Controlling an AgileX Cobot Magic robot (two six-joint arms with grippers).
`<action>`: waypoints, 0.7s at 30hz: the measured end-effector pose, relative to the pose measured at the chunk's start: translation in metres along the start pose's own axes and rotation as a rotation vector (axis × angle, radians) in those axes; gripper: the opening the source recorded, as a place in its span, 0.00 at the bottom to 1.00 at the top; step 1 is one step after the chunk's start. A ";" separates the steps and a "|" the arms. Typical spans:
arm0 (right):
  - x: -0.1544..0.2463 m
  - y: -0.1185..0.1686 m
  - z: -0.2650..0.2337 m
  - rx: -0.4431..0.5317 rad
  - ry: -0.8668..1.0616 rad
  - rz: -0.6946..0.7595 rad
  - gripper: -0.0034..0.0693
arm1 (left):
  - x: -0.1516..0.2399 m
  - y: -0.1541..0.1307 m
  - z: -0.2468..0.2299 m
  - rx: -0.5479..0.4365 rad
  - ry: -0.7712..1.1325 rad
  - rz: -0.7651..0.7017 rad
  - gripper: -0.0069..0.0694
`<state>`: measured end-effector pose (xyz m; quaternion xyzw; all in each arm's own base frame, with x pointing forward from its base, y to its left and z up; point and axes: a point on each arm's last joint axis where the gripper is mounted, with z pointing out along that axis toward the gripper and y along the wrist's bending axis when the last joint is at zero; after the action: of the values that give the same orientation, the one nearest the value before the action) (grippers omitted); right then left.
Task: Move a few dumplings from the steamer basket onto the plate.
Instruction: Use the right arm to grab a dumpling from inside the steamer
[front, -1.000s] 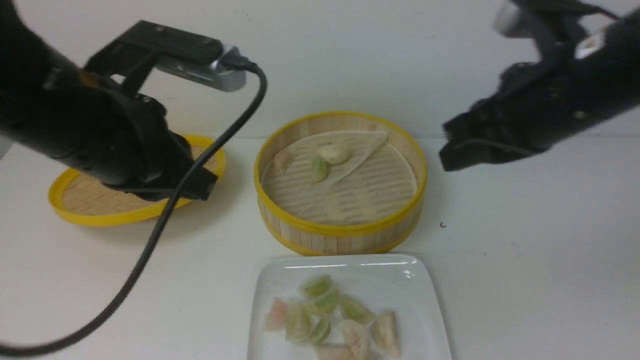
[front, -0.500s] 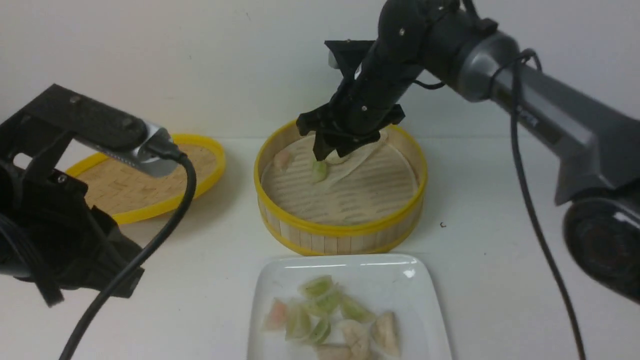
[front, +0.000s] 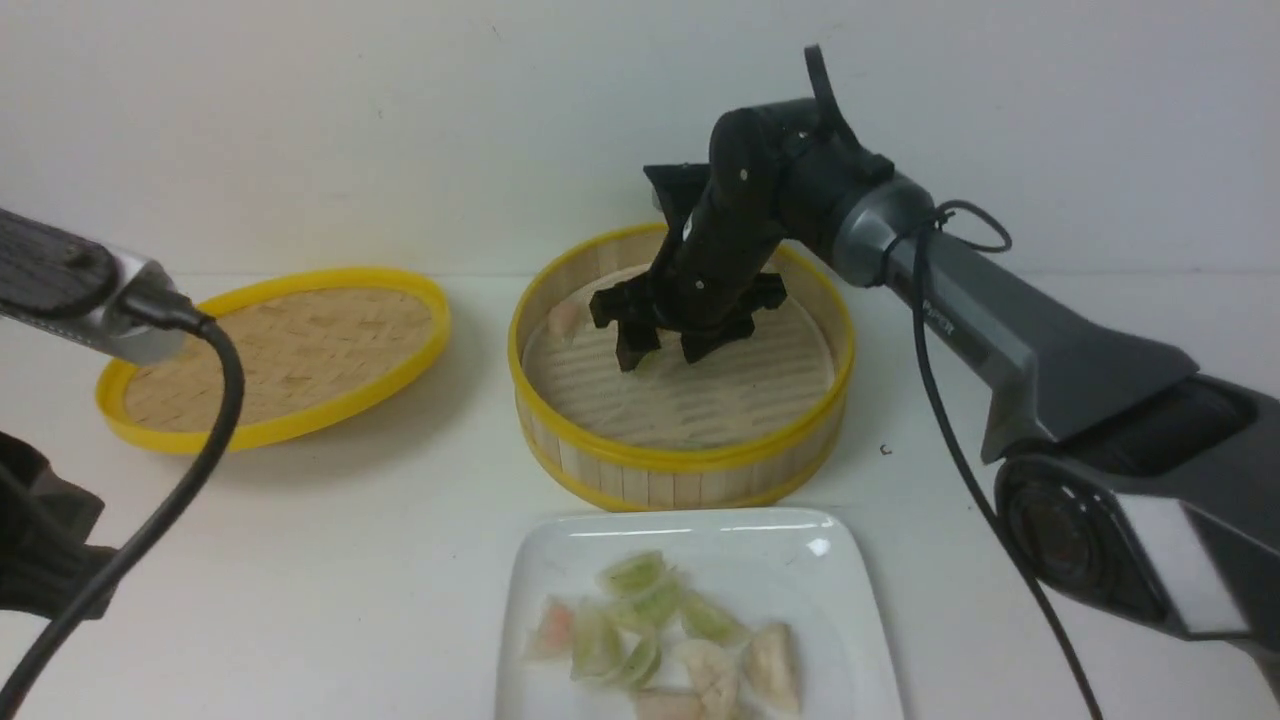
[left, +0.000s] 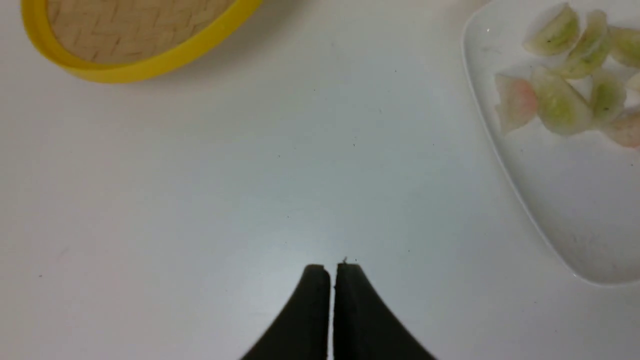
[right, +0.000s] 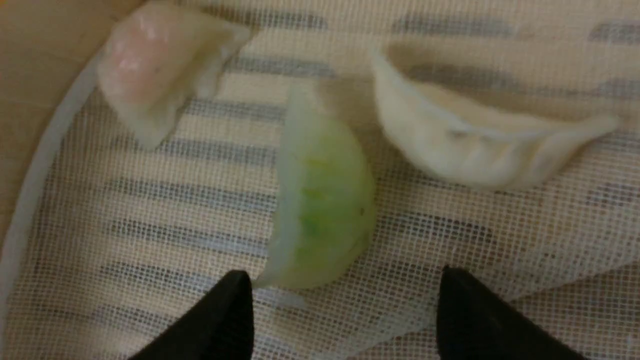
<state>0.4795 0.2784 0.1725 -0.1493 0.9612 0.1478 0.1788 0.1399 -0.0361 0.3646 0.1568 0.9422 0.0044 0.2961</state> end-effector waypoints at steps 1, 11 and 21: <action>-0.001 0.000 -0.001 0.001 -0.006 0.000 0.57 | 0.001 0.000 -0.002 -0.002 -0.009 0.000 0.08; -0.008 0.000 -0.018 0.062 -0.054 -0.052 0.04 | 0.012 0.001 -0.016 -0.007 -0.026 -0.004 0.08; -0.025 0.022 -0.098 -0.009 -0.198 -0.156 0.03 | 0.014 0.002 -0.019 -0.007 -0.033 -0.017 0.08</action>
<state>0.4649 0.2711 0.2751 -0.2092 0.9237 0.1518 0.2829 0.1192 -0.0289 0.3726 0.1476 0.9384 0.0025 0.3124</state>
